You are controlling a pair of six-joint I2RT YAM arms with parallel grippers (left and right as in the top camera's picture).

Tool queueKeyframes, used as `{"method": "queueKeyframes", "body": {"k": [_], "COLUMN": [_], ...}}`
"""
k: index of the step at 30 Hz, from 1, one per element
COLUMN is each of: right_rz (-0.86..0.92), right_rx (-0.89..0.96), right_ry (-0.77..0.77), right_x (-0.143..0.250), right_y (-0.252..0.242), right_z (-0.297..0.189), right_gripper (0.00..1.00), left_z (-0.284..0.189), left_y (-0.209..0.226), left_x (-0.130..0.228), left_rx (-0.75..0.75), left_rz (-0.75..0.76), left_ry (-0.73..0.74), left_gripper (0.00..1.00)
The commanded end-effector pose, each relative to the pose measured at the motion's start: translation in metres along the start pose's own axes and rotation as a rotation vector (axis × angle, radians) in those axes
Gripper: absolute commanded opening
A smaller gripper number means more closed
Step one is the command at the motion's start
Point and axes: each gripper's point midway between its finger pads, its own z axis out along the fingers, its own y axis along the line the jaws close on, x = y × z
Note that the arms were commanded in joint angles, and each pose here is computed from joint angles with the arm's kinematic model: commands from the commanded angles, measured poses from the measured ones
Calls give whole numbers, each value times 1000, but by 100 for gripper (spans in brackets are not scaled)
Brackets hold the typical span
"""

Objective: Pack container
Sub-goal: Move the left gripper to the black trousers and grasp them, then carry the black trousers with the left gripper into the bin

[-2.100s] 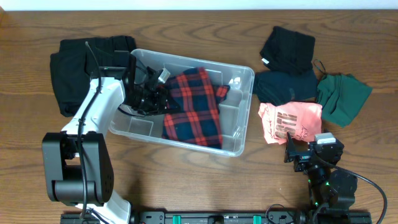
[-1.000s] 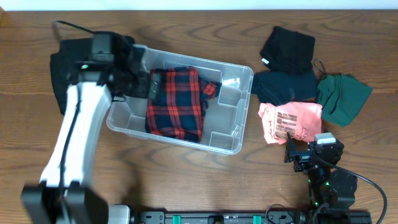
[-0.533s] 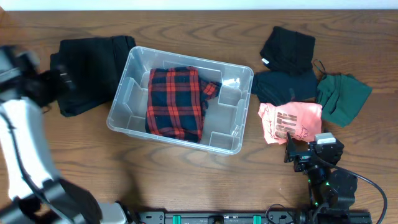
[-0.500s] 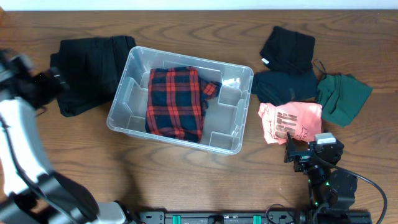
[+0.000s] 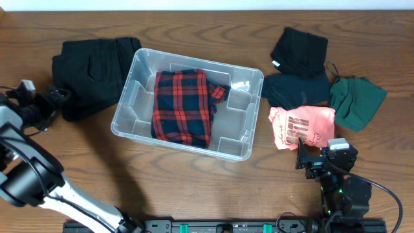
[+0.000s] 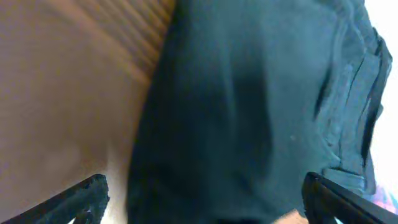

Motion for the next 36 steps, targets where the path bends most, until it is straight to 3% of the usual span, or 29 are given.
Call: {"method": "queueKeyframes", "body": {"k": [1,11,16,21,26,28,33,36], "right_rz": [6,6,6,6,6,6,6,6], "right_rx": [-2,-3,-2,-2,-2,-2,-2,-2], "right_ry": [0,0,0,0,0,0,0,0], "right_x": [1,1,1,1,1,1,1,1], "right_y": [1,1,1,1,1,1,1,1], "right_z": [0,0,0,0,0,0,0,0], "right_gripper": [99,99,99,99,99,99,99,99], "left_z": [10,56,68,63,34,11,-73,-116], "left_y": [-6,-9,-18,-14,-15,-32,-109,-156], "left_x": [-1,21,30,31,27,18,-8,-10], "left_rx": [71,91,100,95,97,162,412,486], "left_rz": [27,45,61,24,-24,-15,77,166], "left_ry": [1,79,108,115,110,79,-52,-111], "left_gripper": [97,82,48,6,6,6,6,6]}}
